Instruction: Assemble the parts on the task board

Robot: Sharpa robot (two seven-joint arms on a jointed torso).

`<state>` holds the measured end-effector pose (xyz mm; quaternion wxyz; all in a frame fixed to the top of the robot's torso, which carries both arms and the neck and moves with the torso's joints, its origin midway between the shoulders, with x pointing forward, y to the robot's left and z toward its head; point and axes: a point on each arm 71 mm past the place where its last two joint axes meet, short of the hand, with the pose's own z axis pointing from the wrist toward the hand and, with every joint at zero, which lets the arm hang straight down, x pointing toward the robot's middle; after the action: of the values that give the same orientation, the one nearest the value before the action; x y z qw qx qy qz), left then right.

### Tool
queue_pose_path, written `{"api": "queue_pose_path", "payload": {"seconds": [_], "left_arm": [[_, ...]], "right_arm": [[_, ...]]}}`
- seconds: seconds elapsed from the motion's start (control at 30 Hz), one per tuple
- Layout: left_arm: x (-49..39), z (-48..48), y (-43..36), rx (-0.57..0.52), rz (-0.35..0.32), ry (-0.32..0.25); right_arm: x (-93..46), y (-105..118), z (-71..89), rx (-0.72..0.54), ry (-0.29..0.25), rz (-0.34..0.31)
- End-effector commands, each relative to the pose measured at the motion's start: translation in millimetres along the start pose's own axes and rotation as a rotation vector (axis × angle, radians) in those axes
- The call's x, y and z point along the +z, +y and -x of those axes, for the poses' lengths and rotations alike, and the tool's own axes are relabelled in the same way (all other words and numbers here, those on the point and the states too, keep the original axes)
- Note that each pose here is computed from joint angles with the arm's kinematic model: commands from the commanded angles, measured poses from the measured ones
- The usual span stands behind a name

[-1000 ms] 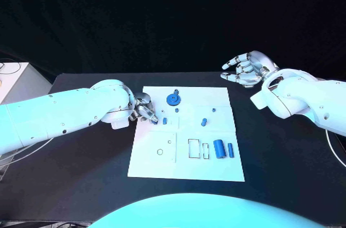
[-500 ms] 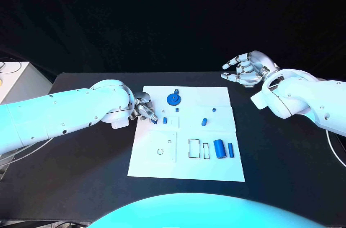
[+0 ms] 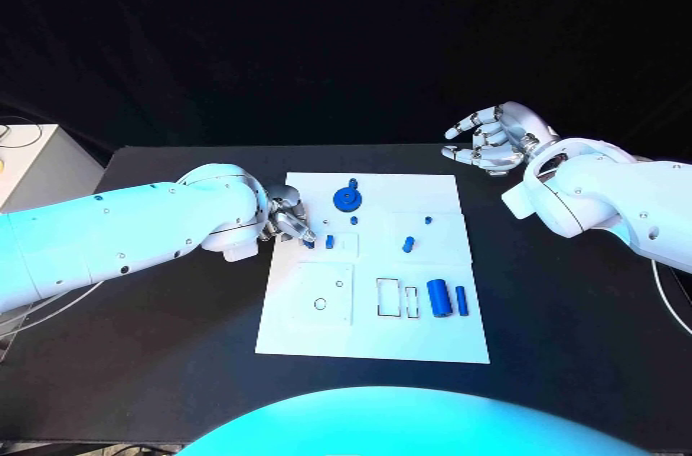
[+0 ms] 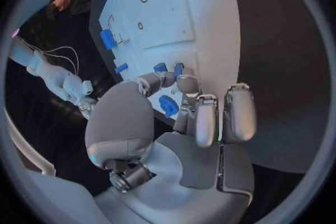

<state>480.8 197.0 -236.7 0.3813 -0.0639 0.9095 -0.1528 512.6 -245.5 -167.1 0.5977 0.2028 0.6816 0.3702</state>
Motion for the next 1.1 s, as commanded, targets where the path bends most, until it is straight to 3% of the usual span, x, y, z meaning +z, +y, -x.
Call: {"api": "queue_pose_path", "payload": {"seconds": [0.03,0.8,1.1], "left_arm": [[-0.3,-1.6,-1.0,0.008,-0.003,-0.001],[1.7,-14.4,0.0,0.06,-0.002,0.017],[-0.8,-13.5,0.8,0.009,-0.016,-0.037]], "right_arm": [[0.0,1,-1.4,-0.004,0.015,0.015],[-1.3,-1,-1.3,-0.004,0.014,0.012],[-1.6,-1,-0.9,-0.004,0.013,0.013]]}}
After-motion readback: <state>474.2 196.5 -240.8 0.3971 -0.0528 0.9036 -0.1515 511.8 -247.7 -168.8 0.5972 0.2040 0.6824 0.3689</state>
